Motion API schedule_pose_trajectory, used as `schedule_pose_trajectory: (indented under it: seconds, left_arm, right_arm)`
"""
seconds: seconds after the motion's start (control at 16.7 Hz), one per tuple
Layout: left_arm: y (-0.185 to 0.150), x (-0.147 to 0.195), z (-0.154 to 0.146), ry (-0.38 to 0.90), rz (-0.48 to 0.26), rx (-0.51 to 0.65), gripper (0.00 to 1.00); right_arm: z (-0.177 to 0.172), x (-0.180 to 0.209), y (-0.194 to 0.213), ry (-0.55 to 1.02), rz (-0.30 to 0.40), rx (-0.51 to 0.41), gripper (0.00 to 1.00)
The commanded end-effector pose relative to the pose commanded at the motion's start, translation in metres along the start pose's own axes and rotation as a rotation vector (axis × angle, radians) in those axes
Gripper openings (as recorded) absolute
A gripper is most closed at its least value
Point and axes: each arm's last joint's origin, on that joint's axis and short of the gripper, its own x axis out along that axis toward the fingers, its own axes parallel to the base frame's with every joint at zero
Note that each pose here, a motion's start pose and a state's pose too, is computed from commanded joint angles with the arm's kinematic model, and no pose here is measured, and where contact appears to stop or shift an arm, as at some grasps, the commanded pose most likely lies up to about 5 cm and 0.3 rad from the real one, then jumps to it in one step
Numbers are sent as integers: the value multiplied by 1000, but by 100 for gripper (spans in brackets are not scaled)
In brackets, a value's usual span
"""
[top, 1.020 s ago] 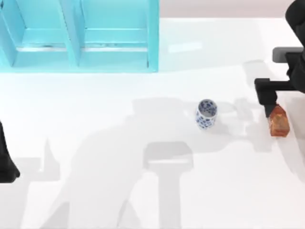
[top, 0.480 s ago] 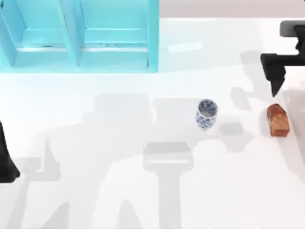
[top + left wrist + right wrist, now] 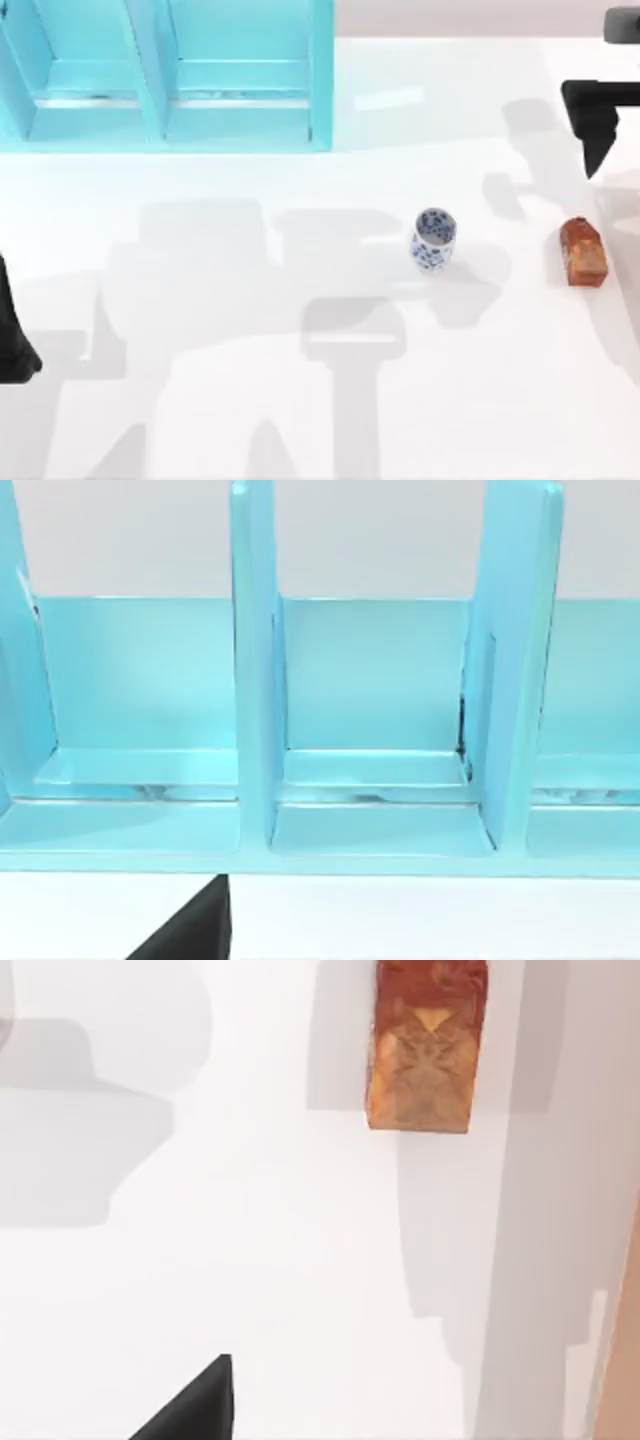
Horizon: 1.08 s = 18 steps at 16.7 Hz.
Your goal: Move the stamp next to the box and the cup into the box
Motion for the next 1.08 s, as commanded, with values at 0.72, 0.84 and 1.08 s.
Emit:
schedule_pose_trajectory:
  seconds: [0.72,0.84,1.08]
  left_arm:
    - [0,0,0,0,0,0,100]
    - [0,0,0,0,0,0,100]
    - [0,0,0,0,0,0,100]
  right_arm:
    - [27,53,118,8,-4,0,100]
    - [27,60,135,3,-2,0,100]
    - [27,61,135,5,-2,3,100]
